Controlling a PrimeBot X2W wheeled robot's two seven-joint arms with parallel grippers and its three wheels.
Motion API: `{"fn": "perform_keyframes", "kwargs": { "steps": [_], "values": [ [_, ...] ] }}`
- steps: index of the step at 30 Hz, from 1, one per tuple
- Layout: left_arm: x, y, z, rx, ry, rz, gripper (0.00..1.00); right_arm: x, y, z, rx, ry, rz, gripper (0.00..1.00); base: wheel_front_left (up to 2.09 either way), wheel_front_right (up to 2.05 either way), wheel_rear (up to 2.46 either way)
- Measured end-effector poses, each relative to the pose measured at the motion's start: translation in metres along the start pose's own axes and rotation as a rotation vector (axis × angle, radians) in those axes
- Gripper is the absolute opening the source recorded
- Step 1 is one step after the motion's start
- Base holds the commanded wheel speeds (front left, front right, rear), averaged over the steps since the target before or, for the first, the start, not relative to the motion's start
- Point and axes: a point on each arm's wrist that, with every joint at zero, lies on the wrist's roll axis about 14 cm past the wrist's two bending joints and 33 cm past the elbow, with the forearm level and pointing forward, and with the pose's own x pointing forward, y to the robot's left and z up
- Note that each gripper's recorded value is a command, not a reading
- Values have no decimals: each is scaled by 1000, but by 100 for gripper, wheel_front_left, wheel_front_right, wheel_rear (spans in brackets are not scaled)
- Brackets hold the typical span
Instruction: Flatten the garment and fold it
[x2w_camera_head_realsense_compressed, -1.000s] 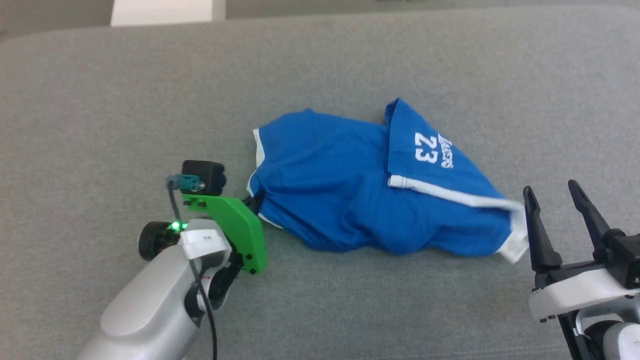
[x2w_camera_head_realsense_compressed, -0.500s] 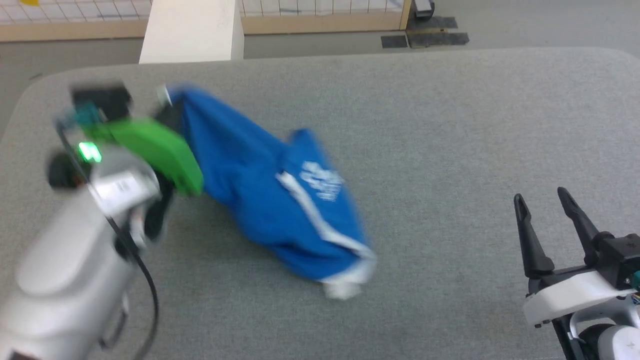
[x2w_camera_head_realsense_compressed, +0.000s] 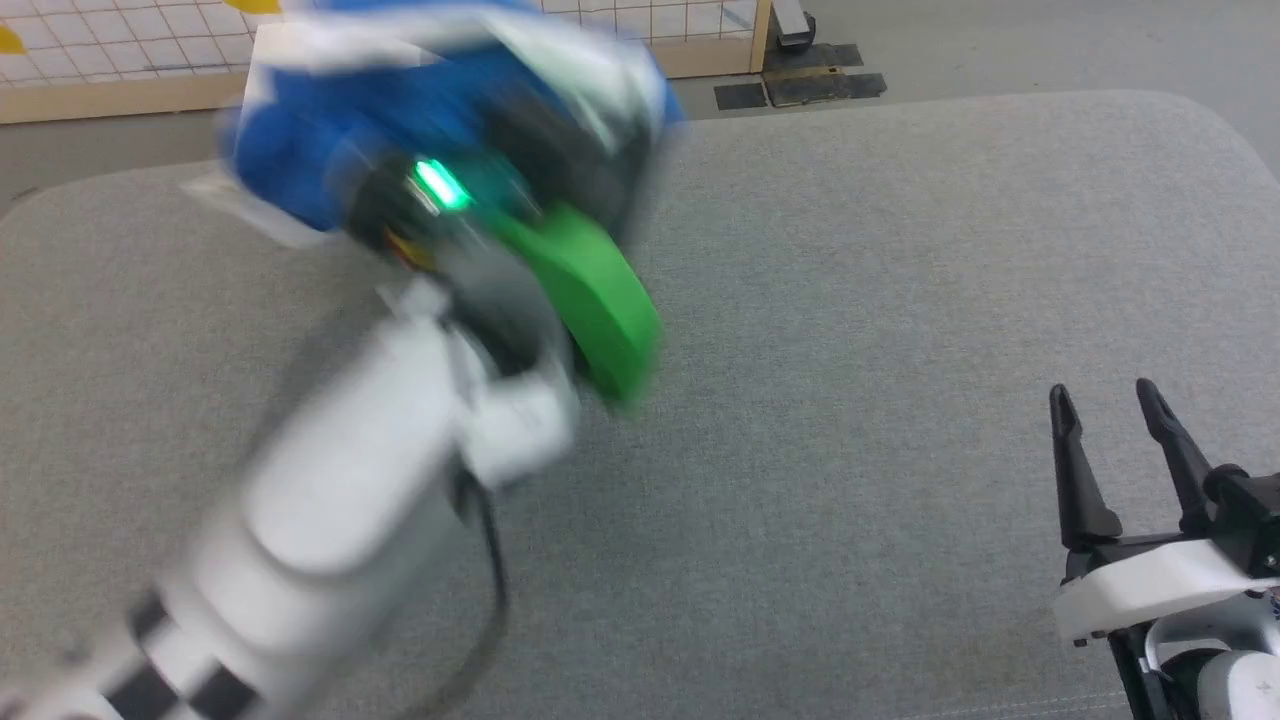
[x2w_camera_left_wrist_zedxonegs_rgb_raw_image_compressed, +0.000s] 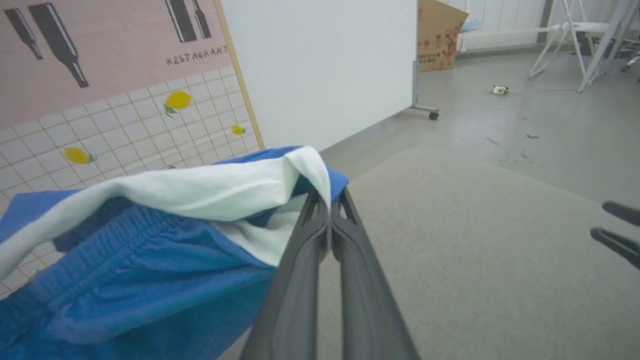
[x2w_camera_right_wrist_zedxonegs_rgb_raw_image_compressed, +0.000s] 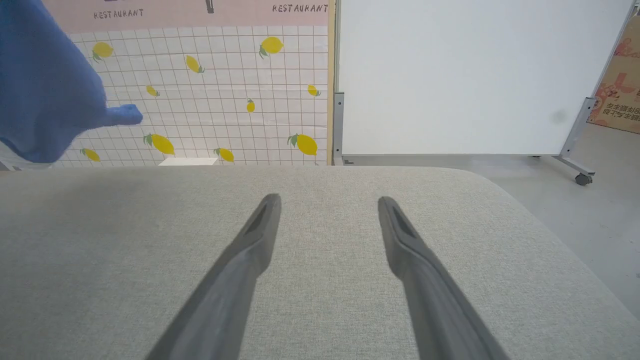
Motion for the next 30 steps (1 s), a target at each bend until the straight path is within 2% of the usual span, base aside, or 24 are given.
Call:
{"fn": "perform_keyframes", "kwargs": {
  "steps": [6, 9, 12, 13, 14, 22, 26, 30],
  "values": [
    [-66, -115, -142, -135, 415, -290, 0, 5, -3, -3, 2, 5, -19, 100, 0, 0, 0],
    [-98, -145, -178, -181, 537, -357, 0, 9, 0, -4, 3, 8, -14, 100, 0, 0, 0],
    [-118, -156, -201, -195, 613, -391, 0, 13, 6, -7, 6, 20, 2, 100, 0, 0, 0],
    [-121, -155, -206, -196, 630, -388, 27, 15, 8, -8, 8, 22, 8, 100, 0, 0, 0],
    [-123, -153, -210, -196, 639, -380, 100, 15, 10, -8, 9, 25, 14, 100, 0, 0, 0],
    [-127, -134, -213, -188, 629, -306, 100, 20, 26, -11, 17, 41, 60, 100, 0, 0, 0],
    [-117, -109, -194, -202, 551, -196, 100, 21, 32, -7, 21, 39, 83, 100, 0, 0, 0],
    [-110, -60, -163, -198, 428, -19, 100, 19, 40, -7, 26, 49, 114, 100, 0, 0, 0]
  ]
}}
